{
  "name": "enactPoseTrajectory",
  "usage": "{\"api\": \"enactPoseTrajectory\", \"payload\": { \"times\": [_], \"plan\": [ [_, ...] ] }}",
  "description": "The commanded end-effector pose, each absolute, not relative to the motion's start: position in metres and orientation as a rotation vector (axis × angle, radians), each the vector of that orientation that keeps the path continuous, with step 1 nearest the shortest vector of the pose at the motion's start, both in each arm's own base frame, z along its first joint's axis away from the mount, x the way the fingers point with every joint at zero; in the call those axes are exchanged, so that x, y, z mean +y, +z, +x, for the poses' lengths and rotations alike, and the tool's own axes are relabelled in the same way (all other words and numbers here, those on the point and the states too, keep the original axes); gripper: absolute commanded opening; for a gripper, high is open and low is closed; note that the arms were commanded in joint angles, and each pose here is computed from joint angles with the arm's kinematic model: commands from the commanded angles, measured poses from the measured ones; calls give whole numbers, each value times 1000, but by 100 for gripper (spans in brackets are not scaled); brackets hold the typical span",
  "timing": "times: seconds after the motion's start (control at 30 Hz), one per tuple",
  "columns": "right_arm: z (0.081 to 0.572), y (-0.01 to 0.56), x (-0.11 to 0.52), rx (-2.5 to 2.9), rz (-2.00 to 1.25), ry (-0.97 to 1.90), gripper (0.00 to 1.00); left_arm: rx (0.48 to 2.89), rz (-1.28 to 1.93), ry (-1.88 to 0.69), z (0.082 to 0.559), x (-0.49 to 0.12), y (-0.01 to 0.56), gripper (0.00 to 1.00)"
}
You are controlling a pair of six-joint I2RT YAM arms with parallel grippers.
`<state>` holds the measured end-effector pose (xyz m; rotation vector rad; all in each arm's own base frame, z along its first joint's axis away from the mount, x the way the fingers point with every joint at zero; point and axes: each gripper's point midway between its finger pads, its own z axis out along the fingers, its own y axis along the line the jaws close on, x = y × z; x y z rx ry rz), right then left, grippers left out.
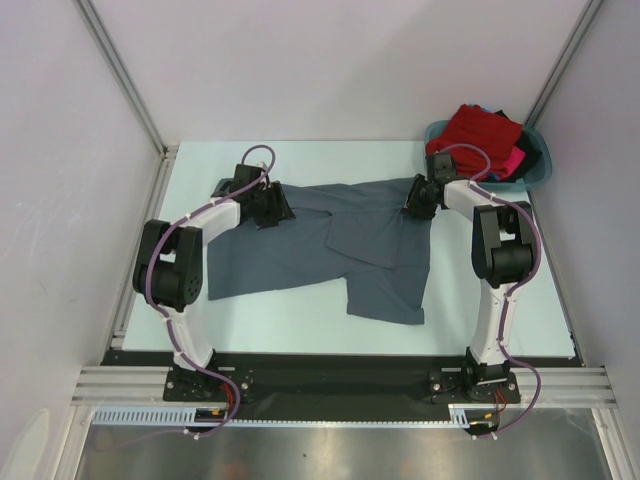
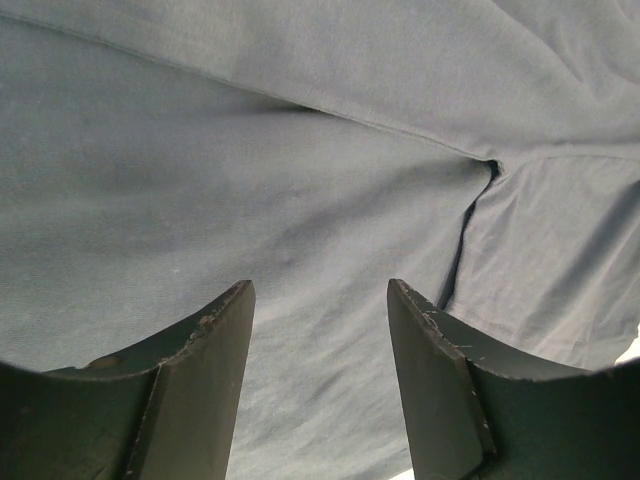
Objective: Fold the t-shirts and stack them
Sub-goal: Fold the tshirt
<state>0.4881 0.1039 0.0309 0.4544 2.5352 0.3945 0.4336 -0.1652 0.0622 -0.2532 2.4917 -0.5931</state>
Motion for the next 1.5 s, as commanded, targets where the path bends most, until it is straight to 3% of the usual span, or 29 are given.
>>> {"api": "enactPoseTrajectory", "payload": {
  "times": [0.0, 0.73, 1.13, 1.47],
  "plan": [
    [508, 49, 102, 2445, 467, 417, 46, 2454, -206, -616, 442, -172, 77, 61],
    [512, 80, 88, 2372, 452, 372, 47, 2444, -215, -526, 438, -158, 81, 62],
    [515, 80, 81, 2374, 449, 349, 48, 2437, -263, -360, 426, -131, 80, 64],
    [520, 57, 94, 2434, 492, 471, 47, 2438, -244, -400, 427, -136, 83, 64]
  ]
}}
